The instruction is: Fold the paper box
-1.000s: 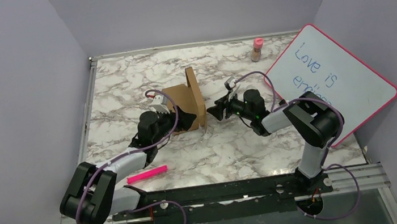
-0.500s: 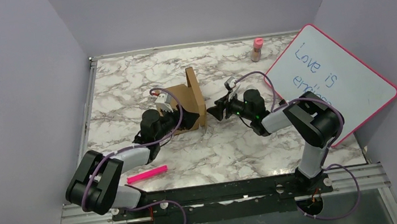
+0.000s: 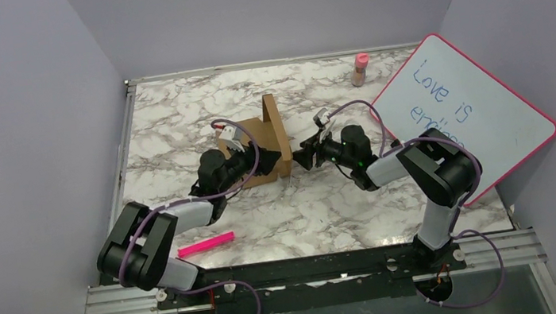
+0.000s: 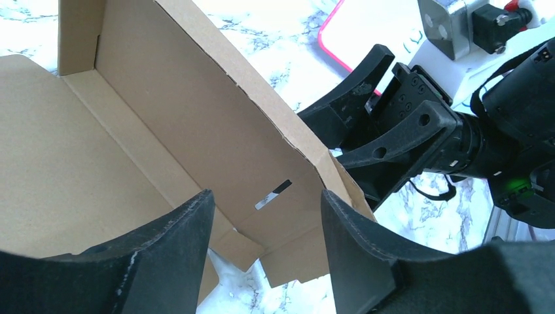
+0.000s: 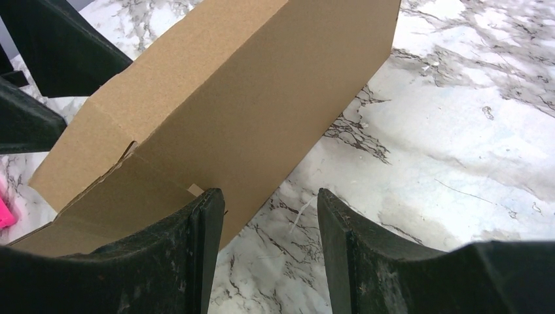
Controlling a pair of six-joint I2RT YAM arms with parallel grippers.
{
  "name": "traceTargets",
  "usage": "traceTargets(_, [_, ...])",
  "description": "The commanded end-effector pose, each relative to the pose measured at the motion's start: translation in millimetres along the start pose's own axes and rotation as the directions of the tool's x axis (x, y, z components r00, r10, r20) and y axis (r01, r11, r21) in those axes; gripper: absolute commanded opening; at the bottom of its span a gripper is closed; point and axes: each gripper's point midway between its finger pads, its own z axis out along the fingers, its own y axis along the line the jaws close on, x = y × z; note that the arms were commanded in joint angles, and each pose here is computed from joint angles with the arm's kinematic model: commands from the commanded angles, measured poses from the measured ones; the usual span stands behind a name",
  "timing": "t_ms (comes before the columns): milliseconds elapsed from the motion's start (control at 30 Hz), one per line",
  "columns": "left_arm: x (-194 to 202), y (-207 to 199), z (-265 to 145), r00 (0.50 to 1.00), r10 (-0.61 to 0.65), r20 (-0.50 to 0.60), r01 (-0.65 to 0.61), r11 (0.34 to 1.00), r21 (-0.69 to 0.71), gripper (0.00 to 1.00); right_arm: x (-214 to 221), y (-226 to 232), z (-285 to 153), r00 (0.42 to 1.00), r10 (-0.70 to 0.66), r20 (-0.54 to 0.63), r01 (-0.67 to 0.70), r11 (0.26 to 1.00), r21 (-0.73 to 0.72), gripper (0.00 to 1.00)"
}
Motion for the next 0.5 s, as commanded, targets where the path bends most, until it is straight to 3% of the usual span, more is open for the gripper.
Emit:
traceTargets(0, [-23, -17, -9, 0.996, 0.015, 0.085, -0.019, 0.999, 0.041, 0.64, 1, 6, -2, 1.0, -0.017, -0.005, 0.017, 1.0, -0.026, 0.6])
traceTargets(167, [-35, -28, -15, 0.993, 0.01, 0.118, -0.018, 0.997, 0.069, 0.67, 1, 7, -1, 1.0, -0.016, -0.004, 0.016, 0.999, -0.031, 0.59])
traceTargets(333, [-18, -22, -5, 0.999, -0.009, 0.054, 0.004, 0.997, 0.076, 0.66, 2, 8, -1, 1.0, -0.014, -0.005, 0.014, 0.999, -0.036, 0.6])
traceTargets(467, [-2, -12, 4, 1.0, 0.012, 0.005, -0.012, 0.998, 0.066, 0.59, 2, 9, 0, 1.0, -0.011, -0.008, 0.011, 0.999, -0.046, 0.59])
